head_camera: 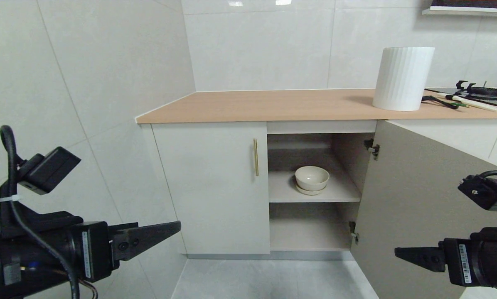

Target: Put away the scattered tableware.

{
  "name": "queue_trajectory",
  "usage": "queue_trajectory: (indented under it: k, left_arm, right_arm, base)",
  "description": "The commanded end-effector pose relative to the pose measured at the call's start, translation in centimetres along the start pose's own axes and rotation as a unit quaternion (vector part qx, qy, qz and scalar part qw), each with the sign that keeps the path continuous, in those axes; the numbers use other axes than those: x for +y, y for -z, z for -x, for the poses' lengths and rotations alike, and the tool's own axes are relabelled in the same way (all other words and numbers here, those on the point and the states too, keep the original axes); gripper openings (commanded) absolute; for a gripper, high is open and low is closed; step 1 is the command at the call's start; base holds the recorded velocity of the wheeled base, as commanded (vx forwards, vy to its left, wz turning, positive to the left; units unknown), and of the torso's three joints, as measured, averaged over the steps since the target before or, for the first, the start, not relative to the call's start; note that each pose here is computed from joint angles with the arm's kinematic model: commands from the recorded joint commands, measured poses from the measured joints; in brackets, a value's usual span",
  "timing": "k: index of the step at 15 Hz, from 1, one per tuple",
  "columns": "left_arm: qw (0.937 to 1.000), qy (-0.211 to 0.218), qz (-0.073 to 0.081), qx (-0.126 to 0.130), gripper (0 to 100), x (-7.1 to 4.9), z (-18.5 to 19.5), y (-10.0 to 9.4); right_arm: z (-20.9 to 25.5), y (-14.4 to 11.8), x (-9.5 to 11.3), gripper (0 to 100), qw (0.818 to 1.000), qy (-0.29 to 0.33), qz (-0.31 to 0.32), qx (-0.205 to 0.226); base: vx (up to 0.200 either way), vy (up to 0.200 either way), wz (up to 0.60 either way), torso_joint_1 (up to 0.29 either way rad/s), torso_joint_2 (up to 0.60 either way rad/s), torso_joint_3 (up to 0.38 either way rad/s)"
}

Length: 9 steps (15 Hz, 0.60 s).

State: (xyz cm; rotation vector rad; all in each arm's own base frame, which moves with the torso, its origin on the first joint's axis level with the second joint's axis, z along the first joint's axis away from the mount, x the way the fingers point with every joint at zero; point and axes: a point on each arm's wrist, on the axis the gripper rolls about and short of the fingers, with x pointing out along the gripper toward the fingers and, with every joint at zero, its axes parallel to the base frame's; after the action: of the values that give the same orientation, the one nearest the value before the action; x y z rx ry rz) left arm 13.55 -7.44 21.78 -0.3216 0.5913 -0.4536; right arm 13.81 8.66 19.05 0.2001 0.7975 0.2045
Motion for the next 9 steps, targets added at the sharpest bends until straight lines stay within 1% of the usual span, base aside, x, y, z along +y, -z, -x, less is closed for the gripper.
queue_trajectory:
  k: [1, 7, 9]
  left_arm:
    - [1.0000, 0.000, 0.000, 0.001, 100, 0.01, -0.07, 0.01]
    - [1.0000, 0.006, 0.000, 0.005, 100, 0.02, -0.03, 0.13]
    - [0.9999, 0.005, -0.011, 0.006, 100, 0.07, -0.05, 0.21]
  right_arm:
    - [0.06, -0.01, 0.00, 100, 1.000, 0.000, 0.000, -0.002]
    - [0.06, 0.04, -0.04, 100, 1.000, 0.003, 0.000, 0.000]
    - [0.09, 0.02, -0.10, 100, 1.000, 0.008, 0.001, -0.003]
  base:
    - [0.000, 0.000, 0.00, 0.000, 0.00, 0.000]
    - [0.000, 0.000, 0.00, 0.000, 0.00, 0.000]
    - [0.000, 0.000, 0.00, 0.000, 0.00, 0.000]
